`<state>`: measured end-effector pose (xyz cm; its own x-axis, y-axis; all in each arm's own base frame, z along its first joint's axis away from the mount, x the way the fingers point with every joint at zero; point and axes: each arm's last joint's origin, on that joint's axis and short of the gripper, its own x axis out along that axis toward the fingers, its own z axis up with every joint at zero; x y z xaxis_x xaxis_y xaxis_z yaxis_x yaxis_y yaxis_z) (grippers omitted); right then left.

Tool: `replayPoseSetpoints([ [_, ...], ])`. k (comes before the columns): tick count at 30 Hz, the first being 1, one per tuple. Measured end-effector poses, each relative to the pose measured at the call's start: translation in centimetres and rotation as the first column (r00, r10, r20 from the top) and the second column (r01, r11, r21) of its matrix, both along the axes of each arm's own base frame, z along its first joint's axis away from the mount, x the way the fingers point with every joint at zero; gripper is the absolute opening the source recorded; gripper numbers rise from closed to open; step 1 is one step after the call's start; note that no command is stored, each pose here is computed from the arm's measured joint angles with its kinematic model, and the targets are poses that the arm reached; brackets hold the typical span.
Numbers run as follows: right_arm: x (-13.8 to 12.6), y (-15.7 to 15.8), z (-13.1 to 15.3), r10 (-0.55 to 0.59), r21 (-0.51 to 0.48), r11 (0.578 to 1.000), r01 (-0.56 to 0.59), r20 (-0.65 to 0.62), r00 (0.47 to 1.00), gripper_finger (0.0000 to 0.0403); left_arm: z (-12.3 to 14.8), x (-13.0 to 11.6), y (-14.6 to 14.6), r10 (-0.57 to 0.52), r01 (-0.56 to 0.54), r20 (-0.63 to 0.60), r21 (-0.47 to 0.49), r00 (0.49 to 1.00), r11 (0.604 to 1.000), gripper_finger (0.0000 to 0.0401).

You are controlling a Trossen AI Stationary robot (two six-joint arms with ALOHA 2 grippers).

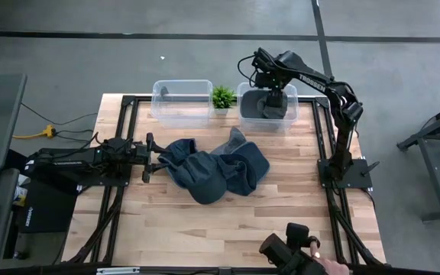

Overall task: Pick & Place hat
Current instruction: Put the right gray cap into the right transparent bin, then put the right blue cap into the left transparent bin

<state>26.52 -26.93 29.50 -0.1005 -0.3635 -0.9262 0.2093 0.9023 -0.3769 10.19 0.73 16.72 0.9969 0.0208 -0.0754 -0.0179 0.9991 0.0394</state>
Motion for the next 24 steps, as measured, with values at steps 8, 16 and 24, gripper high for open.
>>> replayPoseSetpoints([
  [8, 0.9, 1.6, 1.8, 0.034, 0.018, 0.999, -0.034, 0.000, 0.999, 0.0228, 0.0, 0.0, 0.0, 0.000, 0.000, 0.000, 0.000, 1.000, 1.000, 0.0221],
  [16, 2.3, 4.2, 2.7, 0.072, 0.021, 0.997, -0.071, -0.037, 0.997, 0.0225, 0.0, 0.0, 0.0, 0.000, 0.000, 0.000, 0.000, 1.000, 1.000, 0.0221],
  [24, 2.9, 6.6, 3.4, 0.103, -0.002, 0.995, -0.104, -0.084, 0.991, 0.0225, 0.0, 0.0, 0.0, 0.000, 0.000, 0.000, 0.000, 1.000, 1.000, 0.0221],
])
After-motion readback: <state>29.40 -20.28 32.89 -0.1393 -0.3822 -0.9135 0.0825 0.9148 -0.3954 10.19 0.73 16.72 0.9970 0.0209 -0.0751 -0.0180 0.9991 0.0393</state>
